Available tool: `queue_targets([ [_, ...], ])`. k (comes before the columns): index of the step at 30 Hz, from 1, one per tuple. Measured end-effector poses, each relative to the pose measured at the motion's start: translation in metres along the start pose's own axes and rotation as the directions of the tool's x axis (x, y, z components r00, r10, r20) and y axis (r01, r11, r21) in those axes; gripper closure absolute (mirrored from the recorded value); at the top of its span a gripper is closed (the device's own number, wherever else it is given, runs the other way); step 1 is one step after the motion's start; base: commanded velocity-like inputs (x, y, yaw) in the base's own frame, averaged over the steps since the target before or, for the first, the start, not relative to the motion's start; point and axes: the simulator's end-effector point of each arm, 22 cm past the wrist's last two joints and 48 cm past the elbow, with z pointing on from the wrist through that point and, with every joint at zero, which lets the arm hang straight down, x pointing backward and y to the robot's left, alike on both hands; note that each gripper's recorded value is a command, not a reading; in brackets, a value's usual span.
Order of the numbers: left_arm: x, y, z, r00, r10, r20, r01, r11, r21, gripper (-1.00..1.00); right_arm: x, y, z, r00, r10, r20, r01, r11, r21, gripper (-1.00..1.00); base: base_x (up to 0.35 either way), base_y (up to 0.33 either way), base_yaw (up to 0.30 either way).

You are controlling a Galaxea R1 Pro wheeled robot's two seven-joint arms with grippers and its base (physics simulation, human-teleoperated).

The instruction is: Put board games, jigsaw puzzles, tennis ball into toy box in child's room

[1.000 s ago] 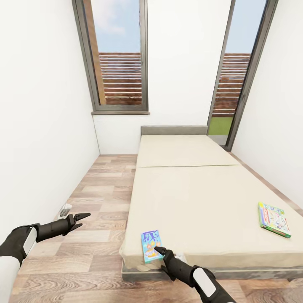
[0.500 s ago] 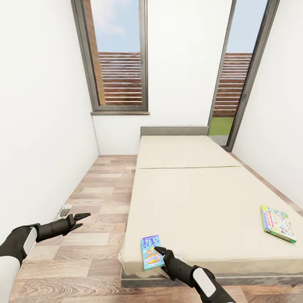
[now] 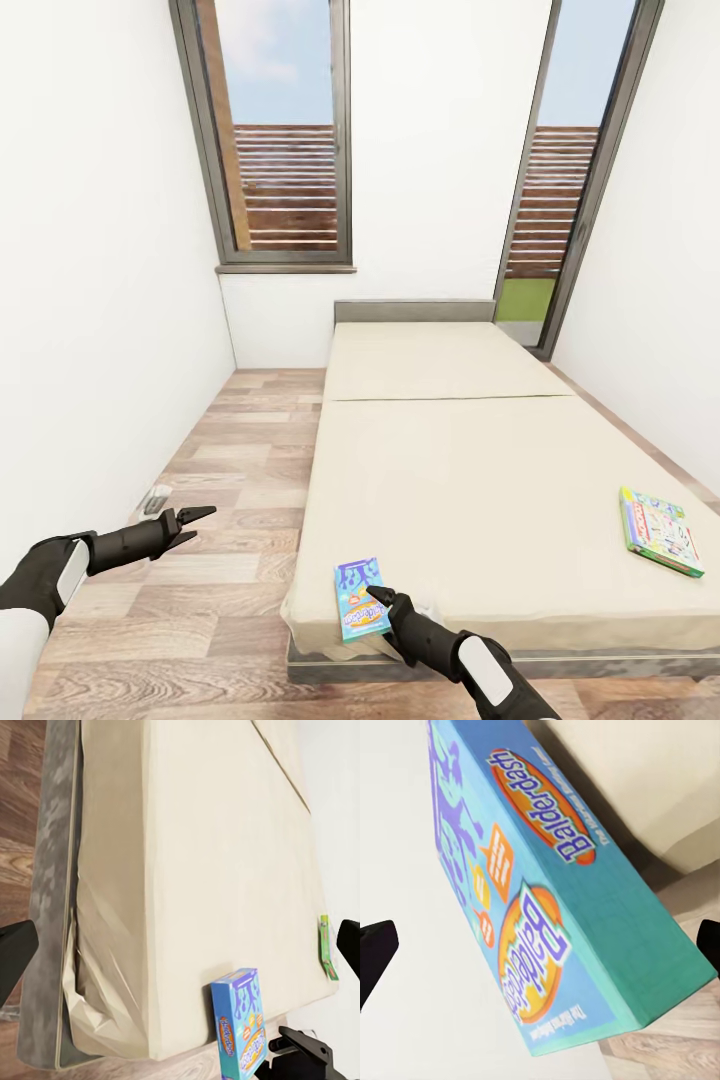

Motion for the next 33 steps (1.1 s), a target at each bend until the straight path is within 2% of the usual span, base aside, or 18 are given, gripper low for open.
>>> queue_targets([
  [14, 0.000, 0.000, 0.000, 1.000, 0.000, 0.000, 0.000, 1.000, 0.001, -1.00, 0.000, 0.000, 0.000, 1.000, 0.000, -0.001, 0.000, 1.000, 0.000, -1.00, 0.000, 0.000, 0.000],
  [15, 0.000, 0.000, 0.000, 1.000, 0.000, 0.000, 0.000, 1.000, 0.001, -1.00, 0.000, 0.000, 0.000, 1.000, 0.000, 0.000, 0.000, 1.000, 0.000, 1.00, 0.000, 0.000, 0.000],
  [25, -0.009, -0.013, -0.005, 1.000, 0.000, 0.000, 0.000, 1.000, 0.001, -1.00, -0.001, 0.015, -0.007, 1.000, 0.002, 0.000, -0.002, 1.000, -0.001, 1.00, 0.000, 0.000, 0.000],
  [33, -0.017, -0.026, -0.011, 1.000, -0.001, 0.000, 0.001, 1.000, 0.002, -1.00, -0.003, 0.036, -0.014, 1.000, 0.001, 0.001, -0.001, 1.000, -0.028, 1.00, 0.000, 0.000, 0.000],
])
